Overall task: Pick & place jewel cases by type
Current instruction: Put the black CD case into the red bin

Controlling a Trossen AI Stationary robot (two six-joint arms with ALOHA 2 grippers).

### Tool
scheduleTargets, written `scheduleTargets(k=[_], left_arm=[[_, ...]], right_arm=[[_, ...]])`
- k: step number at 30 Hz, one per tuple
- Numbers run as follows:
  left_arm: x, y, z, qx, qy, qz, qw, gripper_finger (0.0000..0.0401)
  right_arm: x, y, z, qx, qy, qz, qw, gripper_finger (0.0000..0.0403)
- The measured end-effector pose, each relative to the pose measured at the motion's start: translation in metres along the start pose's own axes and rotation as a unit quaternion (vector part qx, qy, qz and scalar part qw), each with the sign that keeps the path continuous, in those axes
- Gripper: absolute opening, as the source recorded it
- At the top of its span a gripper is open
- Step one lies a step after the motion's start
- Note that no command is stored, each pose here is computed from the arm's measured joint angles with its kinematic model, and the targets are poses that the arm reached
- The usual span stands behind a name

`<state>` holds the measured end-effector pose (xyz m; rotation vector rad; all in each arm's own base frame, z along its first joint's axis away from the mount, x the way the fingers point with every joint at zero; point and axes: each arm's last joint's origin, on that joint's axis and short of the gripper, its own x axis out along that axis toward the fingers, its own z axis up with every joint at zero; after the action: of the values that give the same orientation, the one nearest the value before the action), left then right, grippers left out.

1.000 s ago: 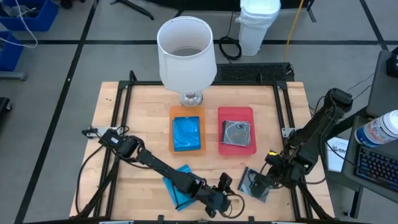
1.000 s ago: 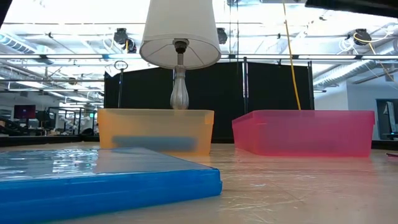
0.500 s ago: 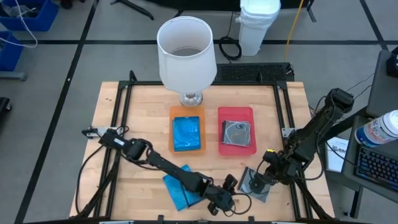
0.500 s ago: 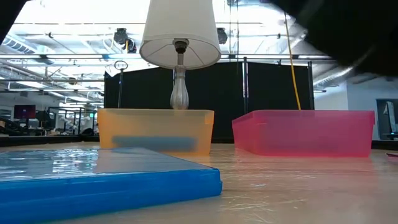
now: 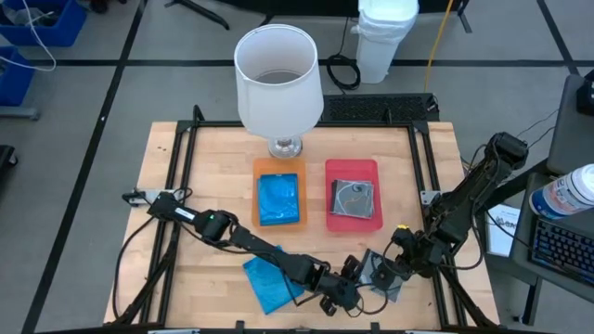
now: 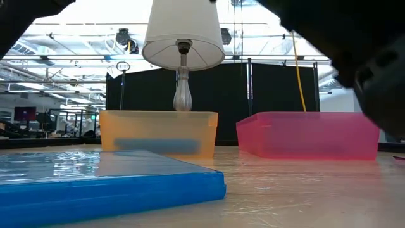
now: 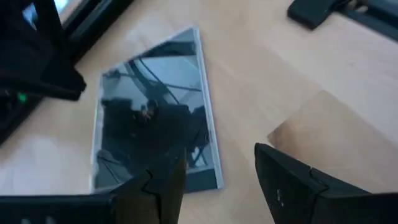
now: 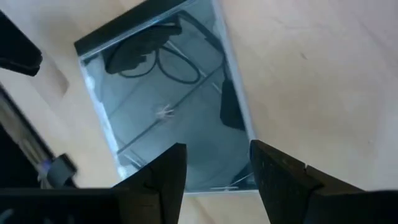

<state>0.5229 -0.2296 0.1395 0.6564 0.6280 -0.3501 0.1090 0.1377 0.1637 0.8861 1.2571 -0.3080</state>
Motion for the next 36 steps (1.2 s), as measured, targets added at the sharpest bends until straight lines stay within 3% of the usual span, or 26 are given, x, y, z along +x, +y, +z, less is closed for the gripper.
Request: scheduleTargets(k=[4, 13, 25, 30, 36], left_arm=[[0.001, 0.0, 0.0, -0.011, 0.005, 0.004, 1.0, 0.0196], [-0.002, -0.007, 0.005, -0.018, -0.009, -0.01, 1.0, 0.0196], [-0.002, -0.007, 0.002, 0.012, 0.008, -0.01, 1.0, 0.0195], [0.002, -0.013, -0.012, 0.06, 0.049, -0.016, 0.997, 0.0195], [0.008, -0.022, -0.025, 0.122, 0.068, 0.013, 0.99, 0.0195]], right_arm=[[0.005, -0.001, -0.001, 0.006, 0.001, -0.017, 1.0, 0.0169], [0.02, -0.006, -0.007, 0.047, 0.082, -0.095, 0.991, 0.0169], [0.025, 0.004, -0.007, 0.033, 0.051, -0.043, 0.997, 0.0169], [0.027, 0.01, -0.005, 0.019, 0.019, -0.013, 1.0, 0.0169], [0.035, 0.009, -0.006, 0.008, 0.017, -0.035, 0.999, 0.0169]])
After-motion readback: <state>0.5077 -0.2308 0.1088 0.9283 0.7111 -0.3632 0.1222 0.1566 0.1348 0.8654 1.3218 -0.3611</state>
